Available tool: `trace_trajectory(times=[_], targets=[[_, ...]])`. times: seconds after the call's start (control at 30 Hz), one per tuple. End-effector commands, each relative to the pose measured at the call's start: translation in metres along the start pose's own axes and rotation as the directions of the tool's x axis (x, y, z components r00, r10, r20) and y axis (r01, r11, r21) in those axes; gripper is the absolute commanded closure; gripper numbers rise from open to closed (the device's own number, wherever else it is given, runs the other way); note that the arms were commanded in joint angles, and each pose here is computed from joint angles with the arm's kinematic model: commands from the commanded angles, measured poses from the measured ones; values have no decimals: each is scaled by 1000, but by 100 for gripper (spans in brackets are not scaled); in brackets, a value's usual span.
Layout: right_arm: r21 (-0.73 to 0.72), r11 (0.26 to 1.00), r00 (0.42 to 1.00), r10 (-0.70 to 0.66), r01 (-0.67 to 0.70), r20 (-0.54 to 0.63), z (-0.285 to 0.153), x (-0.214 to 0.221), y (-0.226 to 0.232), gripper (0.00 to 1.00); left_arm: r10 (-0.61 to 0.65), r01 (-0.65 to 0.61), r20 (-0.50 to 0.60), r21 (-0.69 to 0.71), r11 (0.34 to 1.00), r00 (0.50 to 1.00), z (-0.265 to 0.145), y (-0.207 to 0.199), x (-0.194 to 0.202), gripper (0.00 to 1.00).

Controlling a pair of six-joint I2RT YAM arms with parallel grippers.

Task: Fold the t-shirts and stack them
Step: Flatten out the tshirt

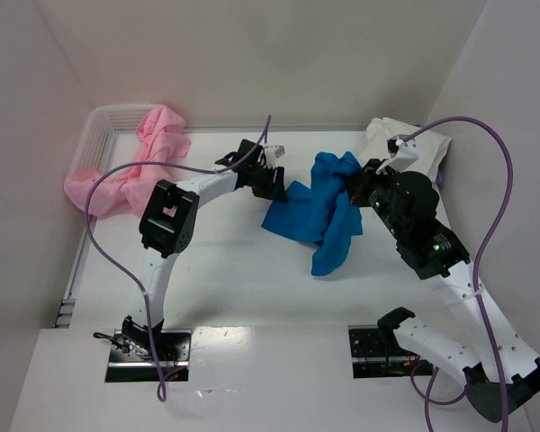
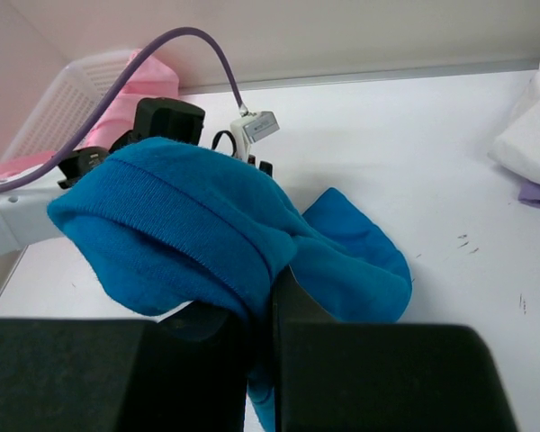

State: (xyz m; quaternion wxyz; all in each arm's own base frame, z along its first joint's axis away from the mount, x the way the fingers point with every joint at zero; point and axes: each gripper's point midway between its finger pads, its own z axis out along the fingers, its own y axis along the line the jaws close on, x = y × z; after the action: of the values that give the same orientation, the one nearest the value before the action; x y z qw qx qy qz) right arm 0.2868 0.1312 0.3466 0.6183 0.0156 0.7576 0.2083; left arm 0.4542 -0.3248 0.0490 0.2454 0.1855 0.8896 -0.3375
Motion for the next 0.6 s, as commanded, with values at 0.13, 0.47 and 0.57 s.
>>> trace_trajectory(times=[0.13,0.47,0.57], targets=[[-14,1000,996,-8,9,89,-9,-23,4,97,31,-31,-2,8,999,1000,-6,-2,-10,81],[157,987,988,14,-39,155,5,-35,-34,97,225,-71,539,-291,954,812,-291,-62,-165,100],[140,986,979,58,-86,194,18,-44,-38,97,336,-22,628,-452,892,702,-390,-74,-189,100]])
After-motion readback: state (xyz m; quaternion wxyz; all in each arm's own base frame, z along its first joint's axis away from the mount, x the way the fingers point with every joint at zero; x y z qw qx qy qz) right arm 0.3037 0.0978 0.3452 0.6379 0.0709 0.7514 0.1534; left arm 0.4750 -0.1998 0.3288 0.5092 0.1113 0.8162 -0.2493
